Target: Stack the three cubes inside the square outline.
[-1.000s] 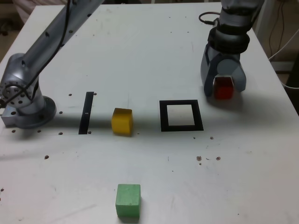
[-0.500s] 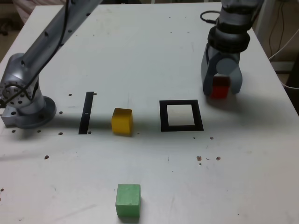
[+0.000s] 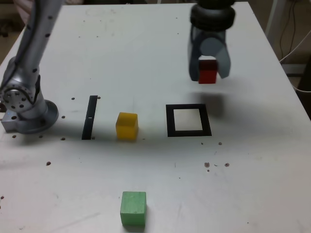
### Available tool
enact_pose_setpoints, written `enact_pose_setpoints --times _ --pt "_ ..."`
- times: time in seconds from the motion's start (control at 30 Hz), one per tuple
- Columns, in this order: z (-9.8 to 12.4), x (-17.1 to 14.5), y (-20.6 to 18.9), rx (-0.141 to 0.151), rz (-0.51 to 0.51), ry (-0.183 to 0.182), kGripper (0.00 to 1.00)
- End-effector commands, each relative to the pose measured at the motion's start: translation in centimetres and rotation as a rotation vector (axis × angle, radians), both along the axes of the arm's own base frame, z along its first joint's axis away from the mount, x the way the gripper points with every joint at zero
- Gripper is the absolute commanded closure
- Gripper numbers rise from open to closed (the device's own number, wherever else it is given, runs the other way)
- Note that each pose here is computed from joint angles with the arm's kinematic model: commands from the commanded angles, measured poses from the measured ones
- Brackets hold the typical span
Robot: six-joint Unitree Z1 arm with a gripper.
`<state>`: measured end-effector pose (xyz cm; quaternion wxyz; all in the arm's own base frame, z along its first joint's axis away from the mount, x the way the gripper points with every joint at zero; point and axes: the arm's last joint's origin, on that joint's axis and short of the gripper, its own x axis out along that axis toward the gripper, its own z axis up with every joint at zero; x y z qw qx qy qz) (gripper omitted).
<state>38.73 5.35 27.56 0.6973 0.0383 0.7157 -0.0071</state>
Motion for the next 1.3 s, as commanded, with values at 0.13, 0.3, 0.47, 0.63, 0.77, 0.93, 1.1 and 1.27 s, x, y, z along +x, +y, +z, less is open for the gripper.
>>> enact_pose_setpoints --times 0.13,0.3,0.47,0.63,0.77,0.93,1.1,1.27 --pt "0.3 -3.5 -1.0 -0.01 -0.015 0.043 0.61" --pt "0.3 -4.8 -3.1 -0.008 -0.043 0.073 0.61" --pt "-0.6 -4.9 -5.6 0.001 -0.039 0.074 0.61" --pt "-1.7 -4.3 -6.8 0.003 -0.013 0.079 0.62" --pt "-2.8 -3.4 -6.9 -0.001 0.005 0.097 0.62" --pt "-3.5 -2.6 -6.8 -0.002 0.014 0.097 0.62" --pt "-4.0 -2.5 -6.8 -0.013 0.017 0.083 0.61" --pt "-4.5 -3.2 -6.6 -0.021 0.029 0.052 0.61"
